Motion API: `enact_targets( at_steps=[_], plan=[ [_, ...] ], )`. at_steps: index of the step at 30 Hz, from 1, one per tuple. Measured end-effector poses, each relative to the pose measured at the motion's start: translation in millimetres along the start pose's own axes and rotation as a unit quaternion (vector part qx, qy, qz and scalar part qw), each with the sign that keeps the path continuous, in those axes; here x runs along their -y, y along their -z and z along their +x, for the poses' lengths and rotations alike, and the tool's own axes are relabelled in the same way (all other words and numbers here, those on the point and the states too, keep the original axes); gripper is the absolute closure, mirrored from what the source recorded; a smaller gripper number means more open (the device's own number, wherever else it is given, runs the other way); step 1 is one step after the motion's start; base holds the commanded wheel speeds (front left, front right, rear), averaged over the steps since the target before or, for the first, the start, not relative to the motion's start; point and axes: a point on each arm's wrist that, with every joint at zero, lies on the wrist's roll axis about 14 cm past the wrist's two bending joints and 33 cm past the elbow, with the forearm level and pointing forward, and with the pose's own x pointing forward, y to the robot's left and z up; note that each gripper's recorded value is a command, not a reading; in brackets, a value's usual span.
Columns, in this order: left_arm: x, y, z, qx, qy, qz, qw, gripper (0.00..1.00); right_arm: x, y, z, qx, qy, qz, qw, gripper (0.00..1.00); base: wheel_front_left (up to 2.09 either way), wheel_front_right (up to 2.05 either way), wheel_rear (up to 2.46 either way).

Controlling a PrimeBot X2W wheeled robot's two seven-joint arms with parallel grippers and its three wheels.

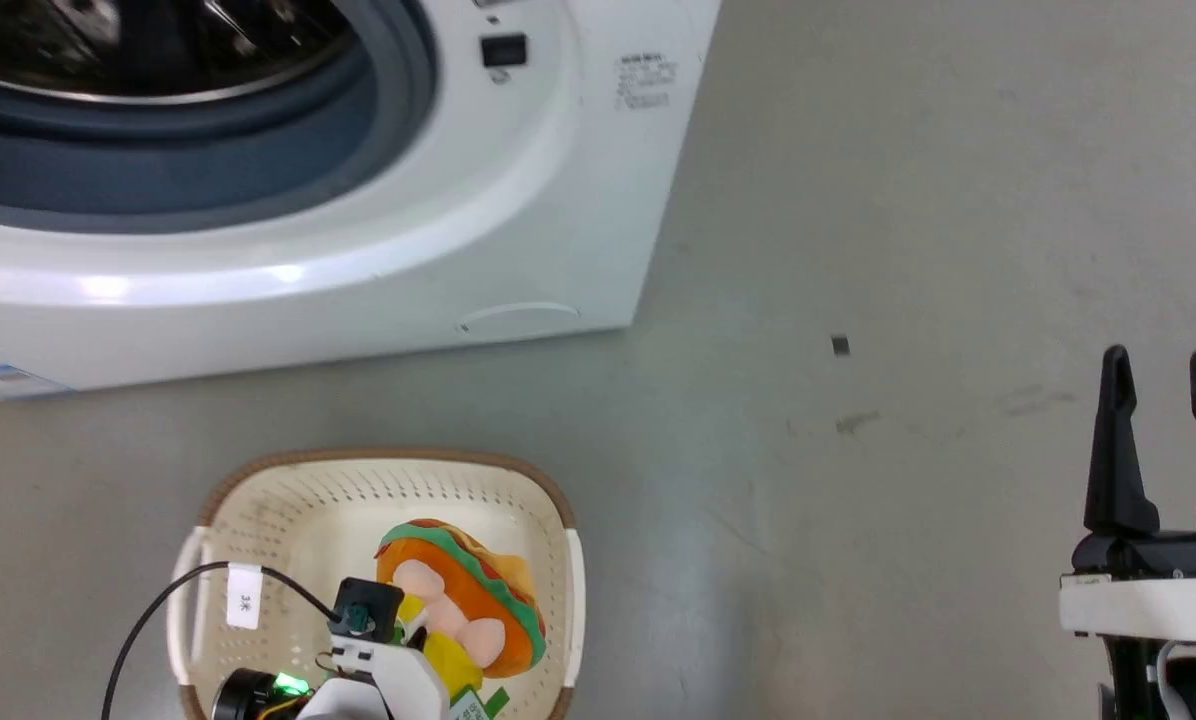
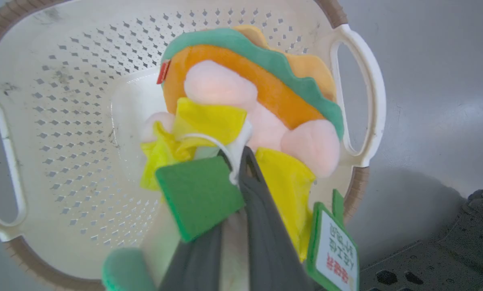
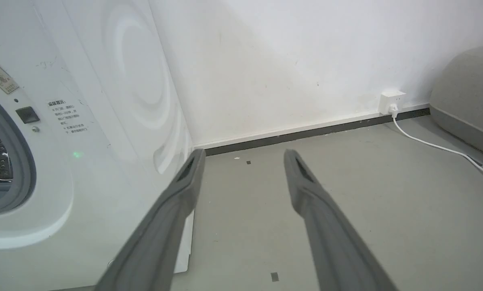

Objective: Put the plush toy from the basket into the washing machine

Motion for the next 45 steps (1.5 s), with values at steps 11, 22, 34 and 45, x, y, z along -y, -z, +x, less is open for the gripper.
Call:
enact_targets(
  at_steps=[11,22,34,45],
  plan=[
    [-7,-74,-59,0.180,-0.028,-0.029,0.983,1.00,-20,-39,-21,0.048,-0.033,0.020,0.998,0.00,0.00,0.00,0.00],
    [-13,-115,-135,0.341,-0.061,-0.048,0.937,1.00,-37,-60,-37,0.074,-0.061,0.033,0.995,0.00,0.00,0.00,0.00],
    [-15,-165,-202,0.468,-0.079,-0.034,0.879,1.00,-42,-66,-43,0.082,-0.071,0.038,0.993,0.00,0.00,0.00,0.00],
    [-49,-222,-212,0.515,-0.103,-0.007,0.851,1.00,-39,-55,-31,0.070,-0.063,0.032,0.995,0.00,0.00,0.00,0.00]
  ],
)
